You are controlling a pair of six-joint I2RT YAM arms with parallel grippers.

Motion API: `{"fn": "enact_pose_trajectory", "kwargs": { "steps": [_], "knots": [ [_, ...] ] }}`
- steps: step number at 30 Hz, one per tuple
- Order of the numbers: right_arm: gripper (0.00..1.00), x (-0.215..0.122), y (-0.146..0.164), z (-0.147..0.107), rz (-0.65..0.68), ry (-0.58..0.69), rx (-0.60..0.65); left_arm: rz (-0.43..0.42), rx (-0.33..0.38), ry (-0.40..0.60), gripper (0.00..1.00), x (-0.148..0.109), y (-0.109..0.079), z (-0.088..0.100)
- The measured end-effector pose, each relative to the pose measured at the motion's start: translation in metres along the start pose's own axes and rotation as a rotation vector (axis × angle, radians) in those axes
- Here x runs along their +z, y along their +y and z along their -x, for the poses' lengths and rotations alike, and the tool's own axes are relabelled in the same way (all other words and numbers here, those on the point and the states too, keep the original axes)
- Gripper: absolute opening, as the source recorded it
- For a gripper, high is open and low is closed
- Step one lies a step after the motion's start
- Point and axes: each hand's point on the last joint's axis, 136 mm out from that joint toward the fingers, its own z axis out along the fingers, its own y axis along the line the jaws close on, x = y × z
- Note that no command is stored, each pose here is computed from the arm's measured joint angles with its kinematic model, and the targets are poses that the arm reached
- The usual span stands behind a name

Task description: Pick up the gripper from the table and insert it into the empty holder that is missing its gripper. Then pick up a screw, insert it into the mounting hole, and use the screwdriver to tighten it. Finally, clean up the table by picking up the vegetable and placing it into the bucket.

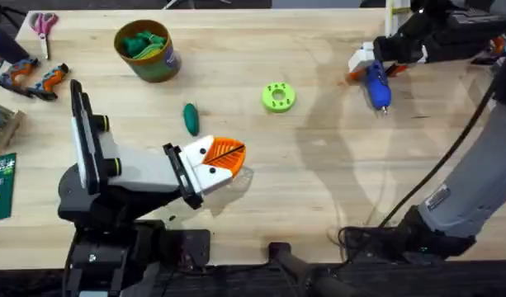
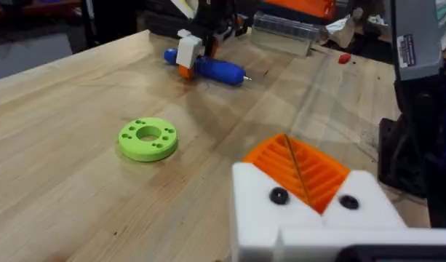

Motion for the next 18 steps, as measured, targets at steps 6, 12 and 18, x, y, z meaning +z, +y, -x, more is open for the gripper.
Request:
{"fn": "enact_pose_trajectory", "kwargs": {
  "steps": [6,12,18],
  "knots": [
    [0.983,0.001,-0.001,0.006,-0.006,-0.024,-0.001,0.000,0.000,0.000,0.004,0.000,0.000,0.000],
    [0.968,0.001,-0.003,0.013,-0.011,-0.052,-0.006,0.000,0.001,0.000,0.004,0.000,0.000,0.000],
    [0.039,0.002,-0.003,0.009,-0.013,-0.036,-0.015,0.000,0.000,0.000,0.004,0.000,0.000,0.000]
  ]
}}
